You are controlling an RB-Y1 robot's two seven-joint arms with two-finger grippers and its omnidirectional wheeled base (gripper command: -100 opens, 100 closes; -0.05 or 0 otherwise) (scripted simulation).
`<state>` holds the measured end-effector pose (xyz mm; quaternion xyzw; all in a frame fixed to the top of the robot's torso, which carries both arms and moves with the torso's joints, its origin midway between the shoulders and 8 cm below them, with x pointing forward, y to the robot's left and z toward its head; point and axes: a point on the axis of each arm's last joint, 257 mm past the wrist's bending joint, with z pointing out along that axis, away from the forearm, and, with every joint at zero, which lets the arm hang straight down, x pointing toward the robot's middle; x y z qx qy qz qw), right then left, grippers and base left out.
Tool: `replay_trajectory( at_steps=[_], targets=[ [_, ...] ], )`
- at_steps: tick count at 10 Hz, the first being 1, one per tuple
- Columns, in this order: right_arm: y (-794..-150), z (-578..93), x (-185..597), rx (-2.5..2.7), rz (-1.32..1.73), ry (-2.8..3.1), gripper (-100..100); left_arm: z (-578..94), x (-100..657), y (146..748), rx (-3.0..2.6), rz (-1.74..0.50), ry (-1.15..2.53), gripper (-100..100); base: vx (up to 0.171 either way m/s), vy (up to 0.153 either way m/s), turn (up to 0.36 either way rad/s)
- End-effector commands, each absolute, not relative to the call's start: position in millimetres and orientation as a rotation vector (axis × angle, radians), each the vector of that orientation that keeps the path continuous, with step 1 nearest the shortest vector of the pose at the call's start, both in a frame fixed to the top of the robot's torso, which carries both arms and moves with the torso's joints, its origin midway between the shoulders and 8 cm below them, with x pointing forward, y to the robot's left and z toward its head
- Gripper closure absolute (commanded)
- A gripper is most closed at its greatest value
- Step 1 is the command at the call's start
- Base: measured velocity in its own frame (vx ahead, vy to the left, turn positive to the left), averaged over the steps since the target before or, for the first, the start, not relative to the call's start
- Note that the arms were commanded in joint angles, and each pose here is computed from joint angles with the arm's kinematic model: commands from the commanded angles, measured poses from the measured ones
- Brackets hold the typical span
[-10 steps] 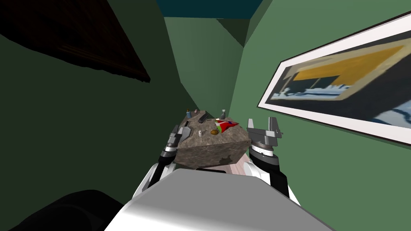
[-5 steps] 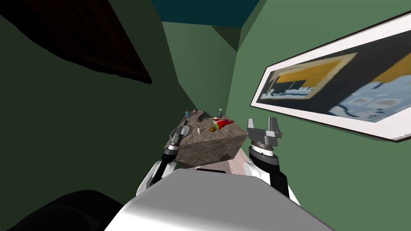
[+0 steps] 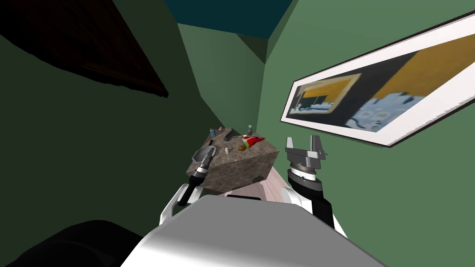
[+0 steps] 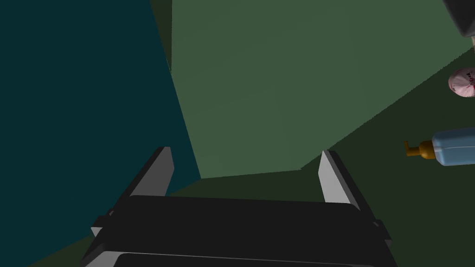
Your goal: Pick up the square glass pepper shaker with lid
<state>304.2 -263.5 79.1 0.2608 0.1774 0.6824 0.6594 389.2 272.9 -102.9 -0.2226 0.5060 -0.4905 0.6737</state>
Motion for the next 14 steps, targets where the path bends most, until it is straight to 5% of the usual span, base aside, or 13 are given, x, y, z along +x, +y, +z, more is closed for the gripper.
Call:
replay_trajectory(
  at_steps=[1,14],
  targets=[
    [-263.5,79.1,304.2,0.59,1.544,0.402,0,-120.5,393.5,274.5,-0.485,-1.067,1.196,-100,-0.043,0.014,-0.189],
    [-263.5,79.0,304.2,0.59,1.544,0.402,0,-251.4,411.7,341.5,-0.291,-0.697,1.637,-100,-0.007,0.03,-0.225]
  ],
)
